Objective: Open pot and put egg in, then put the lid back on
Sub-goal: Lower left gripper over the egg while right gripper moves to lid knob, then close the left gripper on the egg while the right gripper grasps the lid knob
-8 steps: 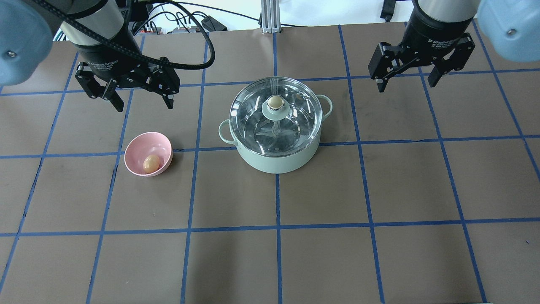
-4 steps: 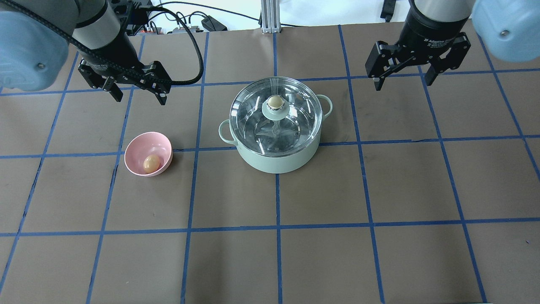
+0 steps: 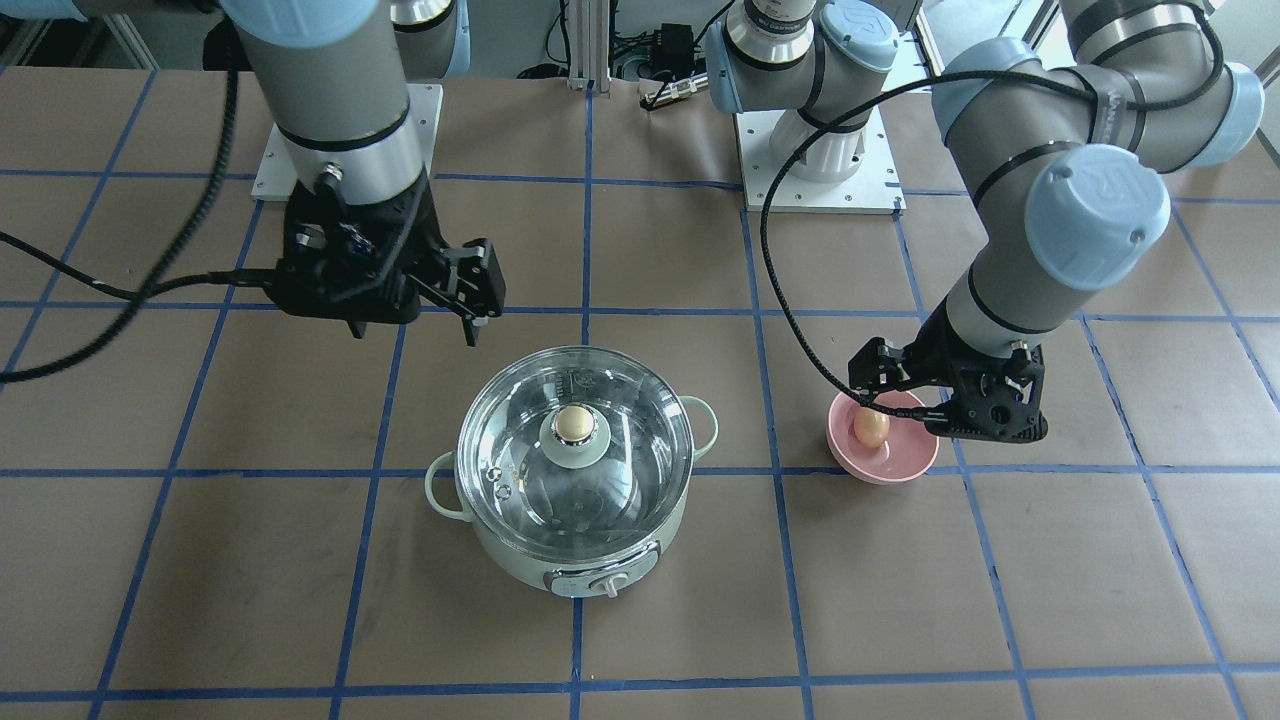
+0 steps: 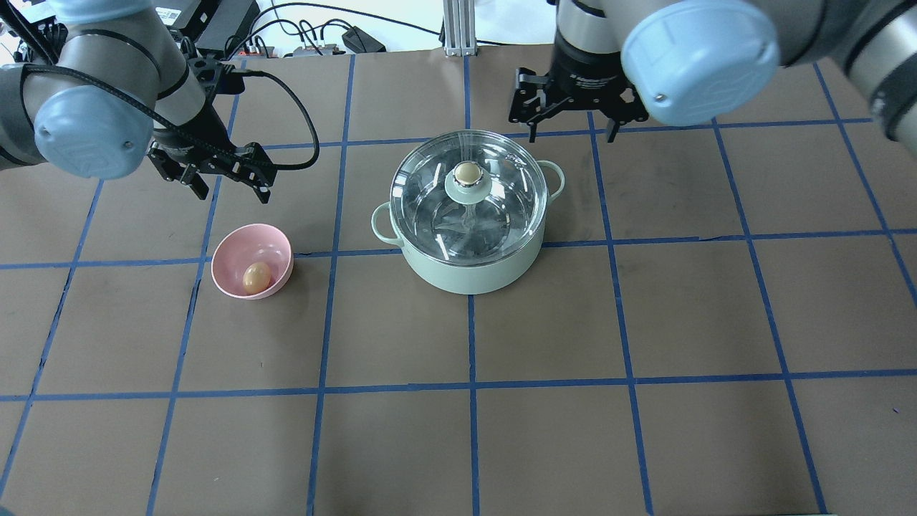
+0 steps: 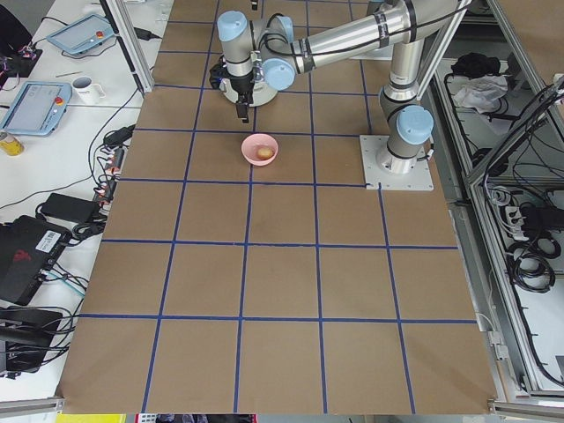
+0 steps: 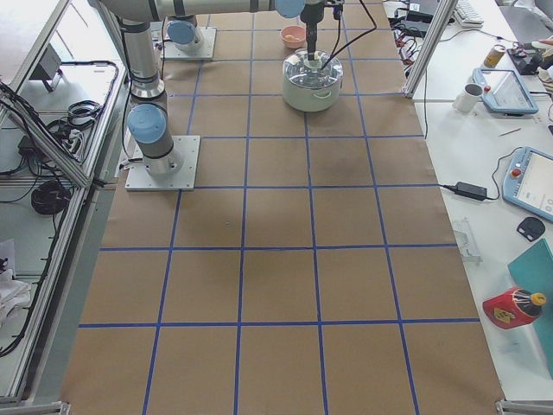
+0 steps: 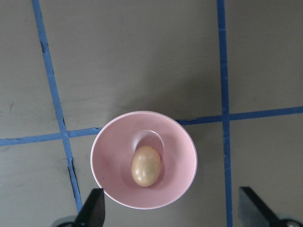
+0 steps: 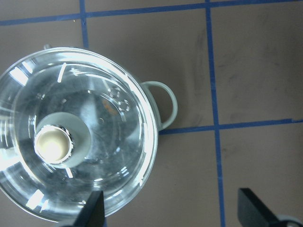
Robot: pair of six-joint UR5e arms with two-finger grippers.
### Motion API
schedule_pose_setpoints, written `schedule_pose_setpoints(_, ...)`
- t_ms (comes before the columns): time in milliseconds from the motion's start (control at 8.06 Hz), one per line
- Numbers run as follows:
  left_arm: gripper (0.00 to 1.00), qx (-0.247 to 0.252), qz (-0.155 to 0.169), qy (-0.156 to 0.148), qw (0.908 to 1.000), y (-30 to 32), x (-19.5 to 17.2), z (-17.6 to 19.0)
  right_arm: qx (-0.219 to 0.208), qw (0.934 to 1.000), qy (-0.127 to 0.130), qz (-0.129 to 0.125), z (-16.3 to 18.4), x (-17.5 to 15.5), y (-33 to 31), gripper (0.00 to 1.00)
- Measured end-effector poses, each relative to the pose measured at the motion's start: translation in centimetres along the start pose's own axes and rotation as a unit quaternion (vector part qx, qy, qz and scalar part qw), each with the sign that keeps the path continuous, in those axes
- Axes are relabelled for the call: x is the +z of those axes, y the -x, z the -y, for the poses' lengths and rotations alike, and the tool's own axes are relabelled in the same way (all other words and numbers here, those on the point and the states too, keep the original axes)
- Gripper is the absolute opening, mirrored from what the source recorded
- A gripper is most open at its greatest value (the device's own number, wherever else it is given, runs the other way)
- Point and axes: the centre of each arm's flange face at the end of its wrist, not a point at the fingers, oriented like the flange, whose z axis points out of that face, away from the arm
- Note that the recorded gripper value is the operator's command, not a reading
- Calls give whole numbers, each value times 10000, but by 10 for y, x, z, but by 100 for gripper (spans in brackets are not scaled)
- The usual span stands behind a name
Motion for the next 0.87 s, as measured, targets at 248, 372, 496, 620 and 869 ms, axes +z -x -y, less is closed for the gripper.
schedule_pose_setpoints(248,98,-102,-97,414,9990,14,68,7,104,9998,-136,92,10,21,54,100)
schedule_pose_setpoints(372,97,-169,-158,620,9978,22,97,6,118,9998,-130,111,9,37,79,100)
schedule_pose_setpoints(496,97,-215,-205,785,9965,26,117,2,92,9999,-88,94,7,56,101,100)
schedule_pose_setpoints(620,97,-256,-233,900,9953,28,129,-2,72,9999,-10,71,5,73,115,100)
schedule_pose_setpoints(869,97,-302,-267,1029,9939,27,141,-6,5,9999,130,20,4,96,126,100)
